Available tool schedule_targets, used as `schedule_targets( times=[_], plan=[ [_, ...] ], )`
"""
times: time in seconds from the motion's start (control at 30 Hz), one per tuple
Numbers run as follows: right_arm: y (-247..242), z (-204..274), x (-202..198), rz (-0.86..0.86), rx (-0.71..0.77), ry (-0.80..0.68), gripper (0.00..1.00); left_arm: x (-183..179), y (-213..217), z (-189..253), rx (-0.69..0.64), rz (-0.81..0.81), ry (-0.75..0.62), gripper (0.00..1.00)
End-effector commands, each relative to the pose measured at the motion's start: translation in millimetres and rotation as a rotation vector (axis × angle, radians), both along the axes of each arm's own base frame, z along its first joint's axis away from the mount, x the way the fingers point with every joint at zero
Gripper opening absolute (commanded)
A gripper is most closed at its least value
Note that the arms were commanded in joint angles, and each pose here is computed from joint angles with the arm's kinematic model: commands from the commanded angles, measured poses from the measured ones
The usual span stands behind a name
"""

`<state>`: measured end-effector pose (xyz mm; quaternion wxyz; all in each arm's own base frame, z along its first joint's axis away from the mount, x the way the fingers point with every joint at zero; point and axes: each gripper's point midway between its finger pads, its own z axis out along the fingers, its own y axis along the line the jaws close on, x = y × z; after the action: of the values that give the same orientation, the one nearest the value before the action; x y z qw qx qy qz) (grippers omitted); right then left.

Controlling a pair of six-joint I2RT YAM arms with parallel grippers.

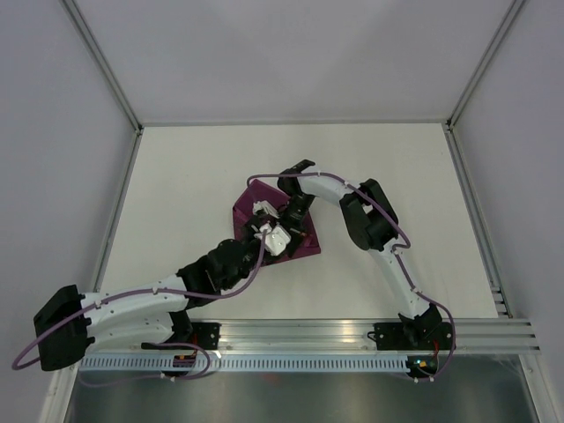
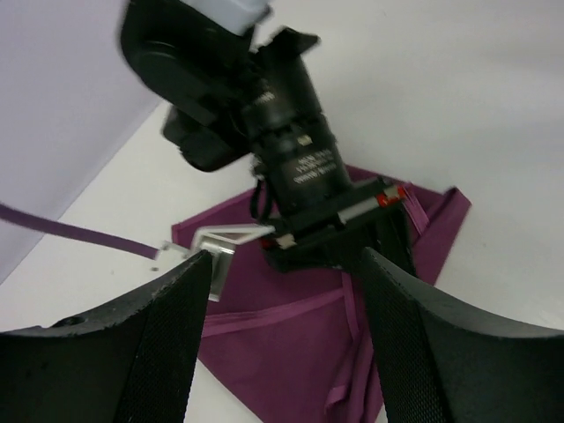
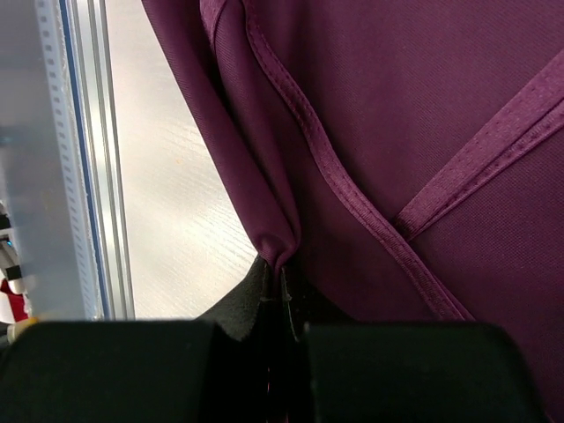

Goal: Fold the napkin, place the utensils inside, and roll it up
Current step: Roll the napkin with the utensil

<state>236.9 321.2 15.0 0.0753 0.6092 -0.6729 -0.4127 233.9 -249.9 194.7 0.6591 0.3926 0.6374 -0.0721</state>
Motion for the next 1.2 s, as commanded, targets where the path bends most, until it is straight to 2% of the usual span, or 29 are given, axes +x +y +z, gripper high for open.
schedule_targets(
  times=[0.0, 0.23, 0.37, 0.57, 0.7, 1.17],
  plan=[
    [-11.0, -43.1, 14.2, 0.031, -0.066, -0.057, 0.00, -9.0, -19.5, -13.5, 0.124, -0.096, 0.004, 0.73],
    [-12.1, -44.6, 17.6, 0.008, -0.086, -0.044, 0.01, -30.2, -44.3, -78.3, 0.290, -0.204, 0.145, 0.74],
    [-14.5, -45.4, 19.1, 0.001, -0.093, -0.041, 0.01, -35.7, -45.6, -99.4, 0.350, -0.214, 0.158, 0.74],
    [-24.1, -45.2, 21.5, 0.002, -0.104, -0.034, 0.00, -28.2, -43.5, -103.6, 0.341, -0.174, 0.130, 0.75],
    [-32.3, -48.1, 23.9, 0.003, -0.121, -0.032, 0.00, -21.0, -38.0, -119.5, 0.389, -0.139, 0.132, 0.75],
    [-48.1, -54.4, 26.9, 0.028, -0.147, -0.034, 0.01, 2.1, -41.7, -130.8, 0.476, -0.178, 0.173, 0.73]
  ],
)
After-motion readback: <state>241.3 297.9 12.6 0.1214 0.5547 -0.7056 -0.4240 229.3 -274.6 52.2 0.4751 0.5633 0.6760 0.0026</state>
